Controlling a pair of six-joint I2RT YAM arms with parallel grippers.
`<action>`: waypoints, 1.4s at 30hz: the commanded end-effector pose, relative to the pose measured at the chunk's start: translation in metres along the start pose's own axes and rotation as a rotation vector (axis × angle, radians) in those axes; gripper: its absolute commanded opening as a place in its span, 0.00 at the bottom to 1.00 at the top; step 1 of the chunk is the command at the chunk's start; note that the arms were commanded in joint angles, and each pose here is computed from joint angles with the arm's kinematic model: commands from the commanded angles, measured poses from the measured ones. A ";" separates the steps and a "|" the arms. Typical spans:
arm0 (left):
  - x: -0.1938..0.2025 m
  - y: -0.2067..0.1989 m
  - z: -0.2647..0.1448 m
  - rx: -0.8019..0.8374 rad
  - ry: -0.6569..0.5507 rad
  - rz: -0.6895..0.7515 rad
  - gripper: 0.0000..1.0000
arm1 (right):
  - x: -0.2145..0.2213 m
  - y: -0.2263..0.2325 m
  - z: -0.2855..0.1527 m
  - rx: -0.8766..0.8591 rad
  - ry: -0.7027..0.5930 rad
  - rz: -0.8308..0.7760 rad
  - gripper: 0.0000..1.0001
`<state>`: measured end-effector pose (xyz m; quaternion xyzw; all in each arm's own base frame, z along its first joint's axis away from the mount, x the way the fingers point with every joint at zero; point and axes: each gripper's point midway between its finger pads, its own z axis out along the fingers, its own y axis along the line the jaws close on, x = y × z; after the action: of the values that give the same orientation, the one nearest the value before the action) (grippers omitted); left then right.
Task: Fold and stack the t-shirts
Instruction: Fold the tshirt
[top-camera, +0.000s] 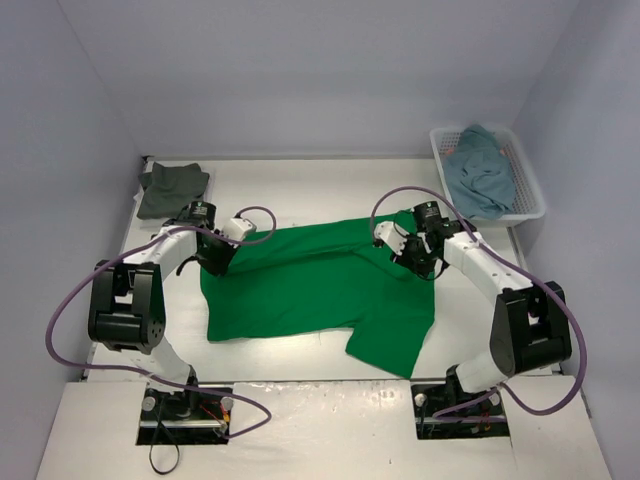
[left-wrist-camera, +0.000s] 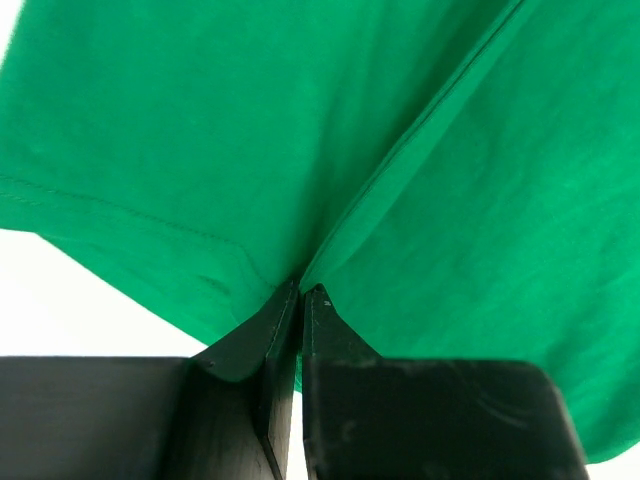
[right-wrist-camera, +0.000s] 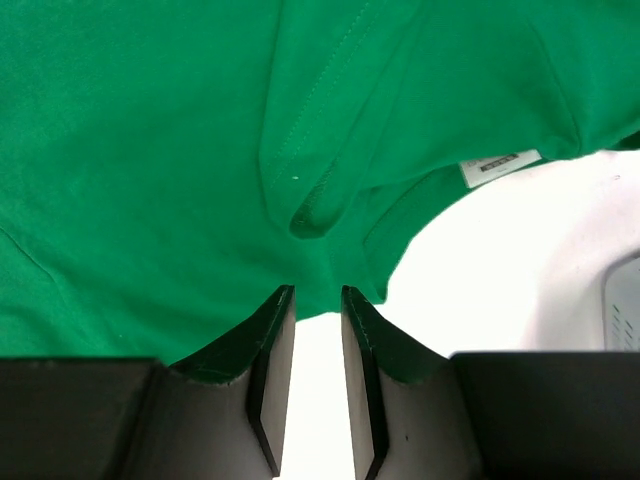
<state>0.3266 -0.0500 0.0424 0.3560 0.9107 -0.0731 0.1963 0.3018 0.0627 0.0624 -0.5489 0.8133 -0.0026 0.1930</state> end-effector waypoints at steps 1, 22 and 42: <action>-0.008 0.003 -0.004 -0.022 -0.015 0.044 0.00 | -0.024 -0.031 -0.018 0.065 -0.077 0.008 0.22; 0.001 -0.012 -0.003 0.021 -0.009 0.029 0.00 | -0.153 -0.079 0.043 -0.174 -0.355 0.211 0.25; -0.003 -0.019 -0.008 0.034 -0.036 0.023 0.00 | -0.149 -0.040 0.083 -0.267 -0.279 0.186 0.28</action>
<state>0.3030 -0.0564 0.0250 0.3628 0.9120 -0.0911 0.1683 0.4151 0.1955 0.0392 -0.4811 0.8224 0.2002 0.2283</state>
